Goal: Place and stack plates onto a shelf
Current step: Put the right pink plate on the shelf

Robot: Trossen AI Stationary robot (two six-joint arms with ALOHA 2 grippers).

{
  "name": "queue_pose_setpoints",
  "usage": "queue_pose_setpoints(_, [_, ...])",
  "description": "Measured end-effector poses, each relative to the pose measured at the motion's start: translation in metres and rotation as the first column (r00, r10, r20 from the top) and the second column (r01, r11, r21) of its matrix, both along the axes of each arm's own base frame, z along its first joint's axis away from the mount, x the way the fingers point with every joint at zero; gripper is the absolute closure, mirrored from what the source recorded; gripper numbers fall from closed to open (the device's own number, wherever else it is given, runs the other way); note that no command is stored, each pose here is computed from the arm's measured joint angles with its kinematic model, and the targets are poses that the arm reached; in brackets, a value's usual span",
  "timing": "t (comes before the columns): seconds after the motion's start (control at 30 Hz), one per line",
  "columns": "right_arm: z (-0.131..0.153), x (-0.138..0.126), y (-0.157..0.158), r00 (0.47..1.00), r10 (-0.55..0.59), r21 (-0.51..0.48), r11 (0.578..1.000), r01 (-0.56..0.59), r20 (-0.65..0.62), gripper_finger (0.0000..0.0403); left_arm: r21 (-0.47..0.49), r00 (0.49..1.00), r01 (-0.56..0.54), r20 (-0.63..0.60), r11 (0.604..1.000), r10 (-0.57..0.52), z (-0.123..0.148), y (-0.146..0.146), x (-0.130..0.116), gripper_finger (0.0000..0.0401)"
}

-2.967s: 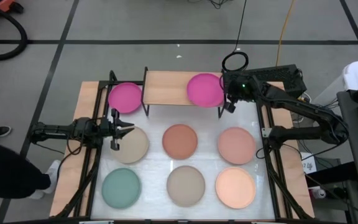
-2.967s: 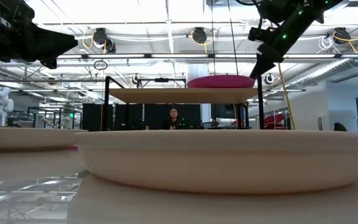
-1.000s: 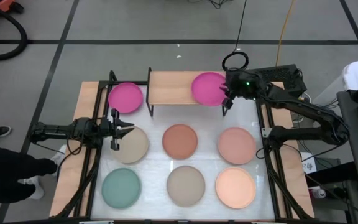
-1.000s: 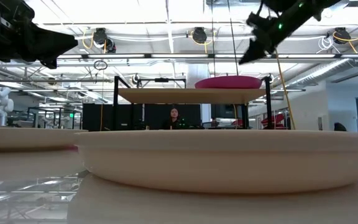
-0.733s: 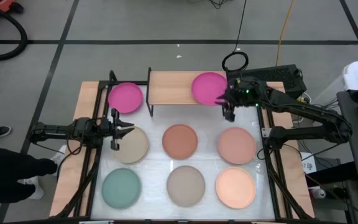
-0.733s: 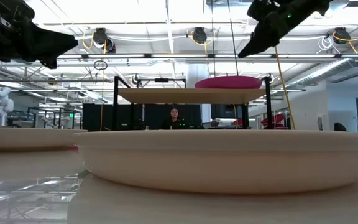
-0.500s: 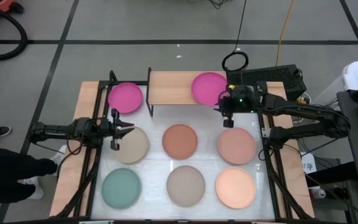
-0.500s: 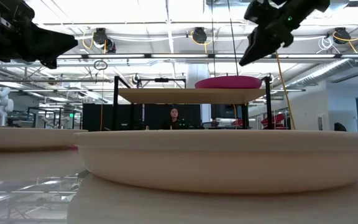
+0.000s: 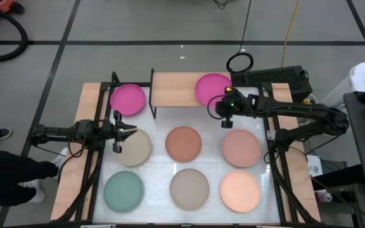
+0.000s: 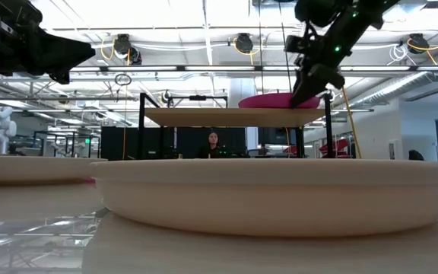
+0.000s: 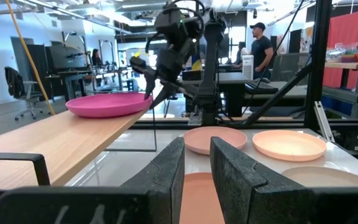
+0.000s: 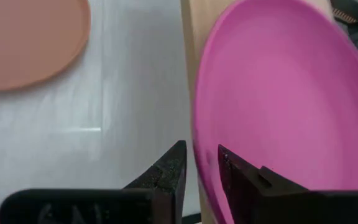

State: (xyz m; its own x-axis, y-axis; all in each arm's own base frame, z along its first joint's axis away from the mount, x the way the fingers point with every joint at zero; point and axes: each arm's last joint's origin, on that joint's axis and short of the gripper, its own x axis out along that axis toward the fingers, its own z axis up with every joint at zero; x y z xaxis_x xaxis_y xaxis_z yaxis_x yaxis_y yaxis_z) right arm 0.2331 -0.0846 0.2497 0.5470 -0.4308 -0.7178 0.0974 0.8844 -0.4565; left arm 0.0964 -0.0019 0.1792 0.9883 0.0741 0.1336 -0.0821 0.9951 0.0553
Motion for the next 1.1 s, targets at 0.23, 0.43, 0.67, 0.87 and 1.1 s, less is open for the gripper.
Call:
queue_pose_setpoints(0.23, [-0.009, 0.016, -0.005, 0.999, 0.035, -0.044, 0.998, -0.035, 0.003, 0.0384, 0.0, 1.0, 0.0, 0.0, 1.0, 0.0, 0.0, 0.0, 0.0, 0.032])
queue_pose_setpoints(0.43, [-0.008, 0.02, -0.008, 0.998, 0.062, -0.082, 0.995, -0.061, 0.019, 0.0396, 0.0, 1.0, 0.0, -0.001, 1.0, 0.0, 0.0, 0.0, 0.0, 0.032])
queue_pose_setpoints(0.67, [-0.005, 0.019, -0.02, 0.997, 0.038, -0.103, 0.994, -0.031, 0.068, 0.0399, 0.0, 1.0, 0.0, -0.001, 1.0, 0.0, 0.0, 0.0, 0.0, 0.032])
queue_pose_setpoints(0.87, [-0.005, 0.017, -0.027, 0.994, 0.064, -0.079, 0.995, -0.057, 0.087, 0.04, 0.0, 1.0, 0.0, 0.0, 1.0, 0.0, 0.0, 0.0, 0.0, 0.032])
queue_pose_setpoints(1.1, [0.001, 0.022, -0.028, 0.978, 0.116, -0.066, 0.992, -0.106, 0.172, 0.04, 0.0, 1.0, 0.0, -0.001, 1.0, 0.0, 0.0, 0.0, 0.0, 0.032])
